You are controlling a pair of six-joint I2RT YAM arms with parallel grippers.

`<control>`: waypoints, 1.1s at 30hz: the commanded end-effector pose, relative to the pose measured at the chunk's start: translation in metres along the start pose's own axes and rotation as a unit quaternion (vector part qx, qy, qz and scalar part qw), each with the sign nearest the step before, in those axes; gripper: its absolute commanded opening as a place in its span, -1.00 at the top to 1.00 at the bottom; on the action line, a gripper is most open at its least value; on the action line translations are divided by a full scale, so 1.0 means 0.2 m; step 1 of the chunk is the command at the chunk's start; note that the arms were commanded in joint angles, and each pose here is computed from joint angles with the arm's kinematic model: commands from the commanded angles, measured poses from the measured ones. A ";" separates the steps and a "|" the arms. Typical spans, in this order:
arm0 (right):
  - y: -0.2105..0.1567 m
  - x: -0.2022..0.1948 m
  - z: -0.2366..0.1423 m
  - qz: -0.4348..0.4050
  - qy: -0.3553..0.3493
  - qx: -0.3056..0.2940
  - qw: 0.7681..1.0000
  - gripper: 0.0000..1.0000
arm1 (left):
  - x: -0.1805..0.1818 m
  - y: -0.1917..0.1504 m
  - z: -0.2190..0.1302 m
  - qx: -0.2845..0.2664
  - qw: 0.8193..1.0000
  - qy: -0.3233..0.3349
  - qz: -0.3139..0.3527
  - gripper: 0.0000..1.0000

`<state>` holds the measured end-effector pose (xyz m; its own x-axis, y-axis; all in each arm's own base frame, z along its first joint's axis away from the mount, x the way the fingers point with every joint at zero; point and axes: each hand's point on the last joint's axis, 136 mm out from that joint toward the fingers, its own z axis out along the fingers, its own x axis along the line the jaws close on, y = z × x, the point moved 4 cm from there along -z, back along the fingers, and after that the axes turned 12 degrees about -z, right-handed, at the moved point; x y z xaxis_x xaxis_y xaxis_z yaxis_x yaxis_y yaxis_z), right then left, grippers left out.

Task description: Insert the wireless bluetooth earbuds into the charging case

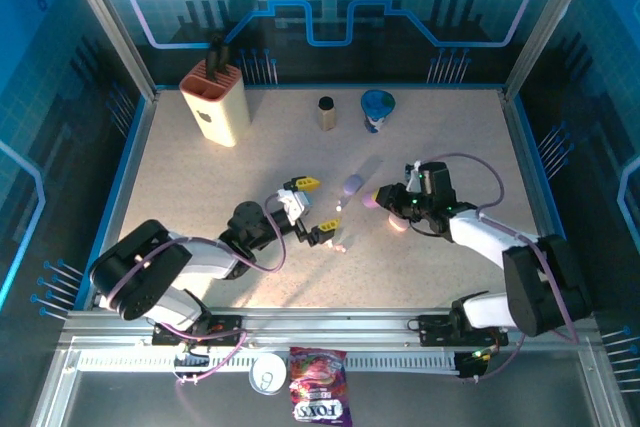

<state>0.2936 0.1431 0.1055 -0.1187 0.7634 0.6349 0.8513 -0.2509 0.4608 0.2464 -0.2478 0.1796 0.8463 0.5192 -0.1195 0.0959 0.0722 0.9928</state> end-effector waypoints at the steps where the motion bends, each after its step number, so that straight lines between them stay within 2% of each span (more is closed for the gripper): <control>1: 0.04 -0.02 0.04 -0.019 -0.006 0.005 1.000 0.53 | 0.00 -0.05 -0.02 0.037 0.999 0.002 0.019 -0.98; 8: -0.02 -0.06 0.17 -0.014 0.001 0.045 0.999 0.46 | -0.02 -0.09 -0.06 0.097 0.995 0.000 0.014 -0.99; 15: -0.02 -0.05 0.20 -0.024 -0.008 0.063 0.998 0.27 | 0.00 -0.11 -0.06 0.113 0.994 0.014 0.009 -0.98; 23: 0.06 0.01 0.05 -0.075 -0.044 0.045 0.995 -0.14 | 0.13 -0.10 -0.07 0.140 0.985 0.077 -0.058 -0.98; 27: 0.08 0.02 -0.04 -0.108 -0.072 0.035 0.991 -0.26 | 0.19 -0.10 -0.11 0.166 0.975 0.125 -0.077 -0.98; 30: 0.07 0.03 -0.11 -0.152 -0.089 0.042 0.984 -0.33 | 0.22 -0.10 -0.15 0.185 0.967 0.154 -0.085 -0.98; 33: 0.05 -0.01 -0.19 -0.194 -0.146 0.072 0.967 -0.39 | 0.25 -0.09 -0.17 0.190 0.962 0.170 -0.101 -0.99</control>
<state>0.2997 0.1310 0.1341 -0.2726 0.8858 0.3755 0.8209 0.0106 0.5710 0.2649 -0.2048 0.1549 0.6451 0.7319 -0.2197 0.4193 -0.0988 0.9024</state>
